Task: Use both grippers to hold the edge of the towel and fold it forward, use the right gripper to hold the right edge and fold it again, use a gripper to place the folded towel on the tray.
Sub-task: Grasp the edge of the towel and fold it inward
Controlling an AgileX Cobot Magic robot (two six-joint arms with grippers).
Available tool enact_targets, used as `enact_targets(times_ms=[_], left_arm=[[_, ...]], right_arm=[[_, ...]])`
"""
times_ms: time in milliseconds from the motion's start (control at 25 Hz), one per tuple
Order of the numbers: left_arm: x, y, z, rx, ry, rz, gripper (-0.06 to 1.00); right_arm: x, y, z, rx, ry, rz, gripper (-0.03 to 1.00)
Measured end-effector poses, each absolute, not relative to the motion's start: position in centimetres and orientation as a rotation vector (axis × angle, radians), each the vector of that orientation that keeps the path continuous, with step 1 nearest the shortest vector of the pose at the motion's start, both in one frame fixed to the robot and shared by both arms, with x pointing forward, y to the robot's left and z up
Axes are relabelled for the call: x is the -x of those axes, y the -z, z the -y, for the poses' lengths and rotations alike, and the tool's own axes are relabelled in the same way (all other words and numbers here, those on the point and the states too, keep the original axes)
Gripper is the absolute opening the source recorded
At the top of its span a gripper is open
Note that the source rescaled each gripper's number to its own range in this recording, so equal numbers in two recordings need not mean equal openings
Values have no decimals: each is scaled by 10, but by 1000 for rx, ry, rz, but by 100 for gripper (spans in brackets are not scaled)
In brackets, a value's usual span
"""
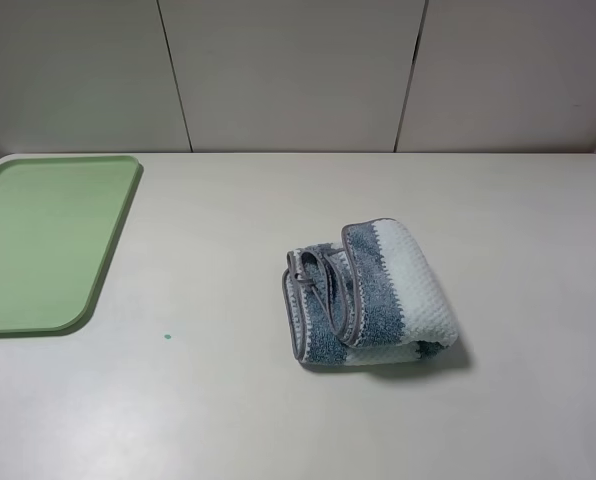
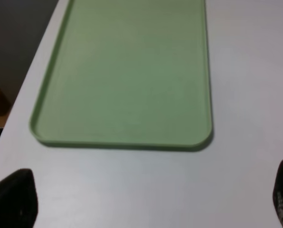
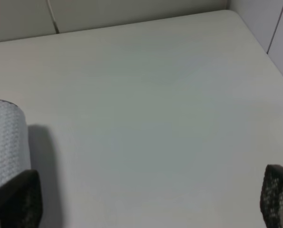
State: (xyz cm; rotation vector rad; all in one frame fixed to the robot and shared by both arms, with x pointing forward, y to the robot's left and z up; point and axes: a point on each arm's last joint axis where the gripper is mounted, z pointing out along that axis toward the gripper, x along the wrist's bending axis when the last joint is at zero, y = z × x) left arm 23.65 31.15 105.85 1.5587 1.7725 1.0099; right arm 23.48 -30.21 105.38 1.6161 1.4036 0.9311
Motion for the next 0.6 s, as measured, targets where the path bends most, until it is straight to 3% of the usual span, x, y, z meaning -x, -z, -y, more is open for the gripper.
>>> enact_targets(times_ms=[320,600], left_arm=[[-297,-1090,-307,-1694,-744,-1870,100],[-358,-1091,-291,-1881,-542,-1808,100]], right_arm=[[-235,-1054,302,-1615,-931,-1404,100],[-235,-1054,302,-1615,-931,-1404,100]])
